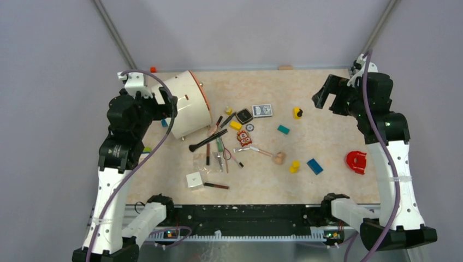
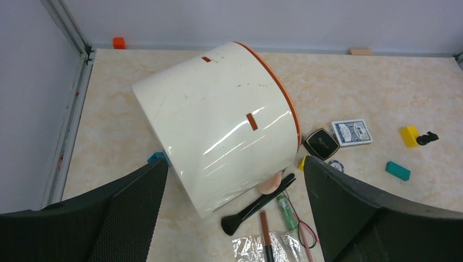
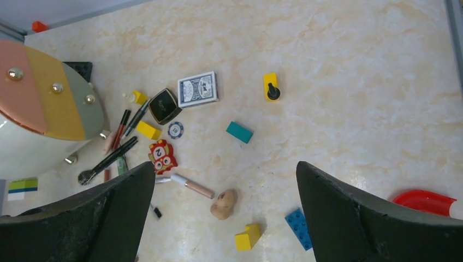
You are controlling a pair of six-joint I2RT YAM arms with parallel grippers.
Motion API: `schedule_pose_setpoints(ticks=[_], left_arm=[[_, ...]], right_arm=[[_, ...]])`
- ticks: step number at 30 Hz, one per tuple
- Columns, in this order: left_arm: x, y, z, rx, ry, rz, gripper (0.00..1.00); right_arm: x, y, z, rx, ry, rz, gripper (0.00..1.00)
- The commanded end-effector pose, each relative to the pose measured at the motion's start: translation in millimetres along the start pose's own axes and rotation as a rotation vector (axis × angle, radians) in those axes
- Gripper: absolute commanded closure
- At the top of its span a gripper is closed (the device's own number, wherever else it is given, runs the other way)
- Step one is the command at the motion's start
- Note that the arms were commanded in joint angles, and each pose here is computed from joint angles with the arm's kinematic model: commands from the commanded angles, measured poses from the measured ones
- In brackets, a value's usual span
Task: Organize the makeup
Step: Move the storage box to the corner of the board.
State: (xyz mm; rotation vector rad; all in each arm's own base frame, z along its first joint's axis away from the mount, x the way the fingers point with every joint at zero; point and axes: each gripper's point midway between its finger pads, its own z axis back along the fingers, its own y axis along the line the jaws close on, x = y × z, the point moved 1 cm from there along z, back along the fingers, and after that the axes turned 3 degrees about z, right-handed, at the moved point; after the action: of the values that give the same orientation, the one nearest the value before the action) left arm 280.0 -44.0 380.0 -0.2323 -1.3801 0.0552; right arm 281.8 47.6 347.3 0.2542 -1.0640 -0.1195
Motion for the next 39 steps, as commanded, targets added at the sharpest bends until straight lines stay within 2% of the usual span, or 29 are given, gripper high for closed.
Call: schedule_pose_setpoints(ticks=[1,7,12,18,25,33,39], left_arm=[[3,6,0,0.035,-0.023,0.003,0.01],[5,8,5,0.048,-0.046,0.003,0.01],[0,9,-1,0.059,-0.047,0.059,0.01],[-33,45,-21,0.303,0.052,0.172,0.01],[-23,73,-41,0.421,0.001,0.287,0.01],[-25,113,-80,0.392,0.006,0.445,0.01],[-35,110,-116,0.242,0.034,0.516,0.05]], right_arm=[[5,-8,-2,-0.041,-0.029,0.004,0.01],[5,-13,5,-0.060,-0.091,-0.009,0.01],[0,-14,3,-0.066,-0.067,-0.004,0.01],[-7,-10,0,-0.038,-0.032,-0.010,0.01],[-15,-14,-2,-0.047,-0.024,0.009,0.01],[-22,-12,-8,-0.025,-0.006,0.023,0.01],[-23,-9,-13,0.001,0.003,0.025,0.01]])
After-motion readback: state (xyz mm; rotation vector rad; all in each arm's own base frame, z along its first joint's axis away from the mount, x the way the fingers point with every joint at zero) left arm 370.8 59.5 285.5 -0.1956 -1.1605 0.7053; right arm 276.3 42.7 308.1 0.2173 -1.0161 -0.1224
